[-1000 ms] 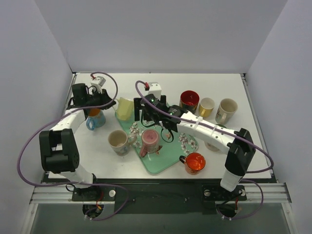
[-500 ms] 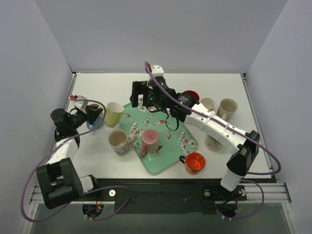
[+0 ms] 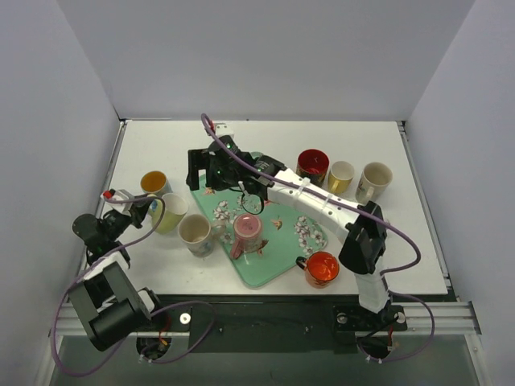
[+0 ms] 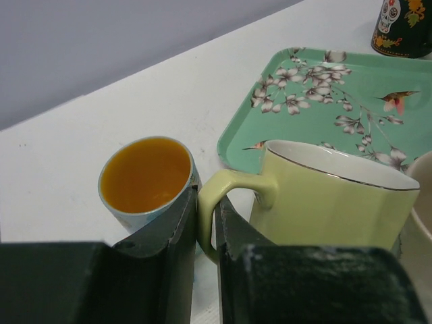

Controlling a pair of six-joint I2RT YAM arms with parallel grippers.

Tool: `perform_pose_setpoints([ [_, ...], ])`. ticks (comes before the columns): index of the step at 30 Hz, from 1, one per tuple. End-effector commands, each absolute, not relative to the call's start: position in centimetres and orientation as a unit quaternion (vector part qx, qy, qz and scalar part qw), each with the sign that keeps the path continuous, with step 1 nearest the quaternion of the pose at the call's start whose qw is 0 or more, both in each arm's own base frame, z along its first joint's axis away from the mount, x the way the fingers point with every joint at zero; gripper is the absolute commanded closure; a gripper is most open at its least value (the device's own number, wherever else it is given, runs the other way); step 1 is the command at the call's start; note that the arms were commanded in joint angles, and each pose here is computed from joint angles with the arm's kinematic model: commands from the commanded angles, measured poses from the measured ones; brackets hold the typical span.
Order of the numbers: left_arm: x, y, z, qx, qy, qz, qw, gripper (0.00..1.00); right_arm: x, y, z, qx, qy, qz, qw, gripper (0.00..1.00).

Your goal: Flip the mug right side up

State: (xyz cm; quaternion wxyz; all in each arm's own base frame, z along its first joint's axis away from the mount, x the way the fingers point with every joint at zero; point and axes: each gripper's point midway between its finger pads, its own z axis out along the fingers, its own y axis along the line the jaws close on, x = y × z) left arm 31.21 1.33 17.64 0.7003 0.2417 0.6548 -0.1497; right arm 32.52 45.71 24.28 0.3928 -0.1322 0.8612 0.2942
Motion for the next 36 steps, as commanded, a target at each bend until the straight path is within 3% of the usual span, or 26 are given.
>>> perform_pose_setpoints([
  [1, 31.4, 1.5, 19.5, 0.280, 0.615, -0.140, 0.724, 1.00, 33.4, 47.6, 25.2, -0.122, 0.853, 0.317, 0.397, 0.11],
  [6, 31.5, 1.3, 20.4, 0.279, 0.605, -0.151, 0.730, 1.00, 32.7, 49.8, 22.2, -0.150, 0.861, 0.338, 0.350, 0.13],
  [14, 31.8, -0.5, 22.0, 0.282, 0.585, -0.176, 0.740, 1.00, 33.1, 53.0, 20.1, -0.144, 0.859, 0.393, 0.296, 0.27],
  [22, 33.0, -0.1, 22.2, 0.263, 0.589, -0.178, 0.743, 1.00, 30.8, 55.0, 17.8, -0.164, 0.852, 0.438, 0.237, 0.66],
  [23, 33.2, 0.0, 22.3, 0.259, 0.589, -0.179, 0.745, 1.00, 30.5, 55.1, 17.9, -0.168, 0.850, 0.439, 0.237, 0.81],
  [25, 33.4, 0.2, 22.3, 0.254, 0.588, -0.182, 0.746, 1.00, 30.2, 54.8, 17.9, -0.179, 0.850, 0.434, 0.240, 1.00],
  [29, 34.2, 0.5, 22.0, 0.228, 0.607, -0.206, 0.733, 1.00, 31.6, 52.5, 17.3, -0.193, 0.865, 0.362, 0.289, 1.00],
  [31, 34.8, 1.2, 21.1, 0.204, 0.647, -0.225, 0.699, 0.58, 34.5, 49.4, 17.3, -0.167, 0.879, 0.254, 0.368, 1.00],
  [34, 35.1, 2.3, 20.0, 0.246, 0.673, -0.167, 0.677, 0.50, 35.3, 48.2, 18.2, -0.179, 0.871, 0.200, 0.412, 1.00],
  [36, 34.4, 2.3, 19.8, 0.252, 0.678, -0.154, 0.673, 0.29, 35.5, 48.1, 18.4, -0.190, 0.865, 0.170, 0.433, 1.00],
])
